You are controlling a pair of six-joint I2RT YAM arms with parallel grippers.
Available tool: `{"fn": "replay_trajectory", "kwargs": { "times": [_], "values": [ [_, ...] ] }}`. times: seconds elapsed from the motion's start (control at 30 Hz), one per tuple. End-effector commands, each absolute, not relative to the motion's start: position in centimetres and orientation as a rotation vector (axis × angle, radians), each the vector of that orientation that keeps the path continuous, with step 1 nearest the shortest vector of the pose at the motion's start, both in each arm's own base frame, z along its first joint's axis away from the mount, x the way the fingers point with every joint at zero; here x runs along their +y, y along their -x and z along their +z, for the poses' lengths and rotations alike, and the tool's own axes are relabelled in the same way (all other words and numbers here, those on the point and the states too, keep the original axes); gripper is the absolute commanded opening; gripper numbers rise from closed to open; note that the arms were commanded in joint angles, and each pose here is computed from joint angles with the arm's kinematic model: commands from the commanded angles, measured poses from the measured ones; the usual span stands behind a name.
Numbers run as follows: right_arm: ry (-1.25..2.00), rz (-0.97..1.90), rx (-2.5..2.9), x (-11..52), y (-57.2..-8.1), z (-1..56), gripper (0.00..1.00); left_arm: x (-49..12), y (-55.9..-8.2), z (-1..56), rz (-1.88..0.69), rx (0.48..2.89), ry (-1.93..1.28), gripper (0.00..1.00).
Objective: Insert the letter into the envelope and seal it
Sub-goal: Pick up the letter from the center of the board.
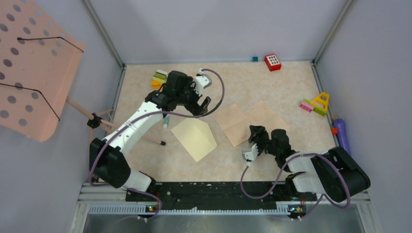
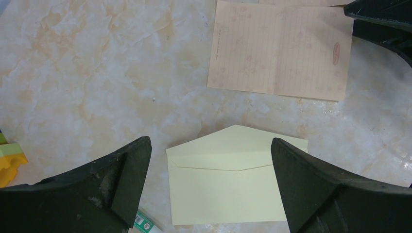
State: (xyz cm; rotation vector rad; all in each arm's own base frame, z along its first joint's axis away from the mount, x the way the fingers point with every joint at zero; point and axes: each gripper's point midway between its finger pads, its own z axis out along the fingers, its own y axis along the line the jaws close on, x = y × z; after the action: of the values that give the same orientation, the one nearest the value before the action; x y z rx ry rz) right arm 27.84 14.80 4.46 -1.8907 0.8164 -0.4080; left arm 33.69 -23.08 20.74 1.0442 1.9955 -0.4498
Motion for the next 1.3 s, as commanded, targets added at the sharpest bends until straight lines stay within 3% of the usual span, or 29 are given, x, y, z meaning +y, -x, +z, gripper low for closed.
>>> {"fn": "replay_trajectory", "kwargs": {
  "times": [0.0, 0.1, 0.27, 0.37, 0.63, 0.93, 1.27],
  "values": [
    [1.923, -0.316, 0.868, 15.2, -26.5, 2.5, 0.60, -22.9, -34.0, 23.3, -0.441, 1.921, -1.017, 0.98],
    [1.910, -0.313, 0.863, 15.5, -26.6, 2.9, 0.49, -23.0, -33.9, 23.3, -0.444, 1.918, -1.019, 0.98],
    [1.830, -0.306, 0.879, 16.2, -27.4, 5.1, 0.14, -23.0, -33.9, 23.0, -0.447, 1.922, -1.021, 0.98],
    [1.789, -0.267, 0.926, 16.5, -28.0, 6.8, 0.00, -23.1, -34.0, 22.9, -0.449, 1.925, -1.024, 0.98],
    [1.704, -0.079, 1.023, 18.2, -28.0, 12.6, 0.00, -23.2, -33.9, 22.7, -0.456, 1.928, -1.025, 0.98],
    [1.611, 0.160, 1.275, 19.0, -27.4, 15.3, 0.00, -23.6, -33.3, 24.0, -0.497, 1.899, -1.041, 0.98],
    [1.408, 0.203, 1.476, 18.7, -29.2, 19.5, 0.00, -23.8, -32.7, 27.7, -0.510, 1.821, -1.064, 0.98]
  ]
}}
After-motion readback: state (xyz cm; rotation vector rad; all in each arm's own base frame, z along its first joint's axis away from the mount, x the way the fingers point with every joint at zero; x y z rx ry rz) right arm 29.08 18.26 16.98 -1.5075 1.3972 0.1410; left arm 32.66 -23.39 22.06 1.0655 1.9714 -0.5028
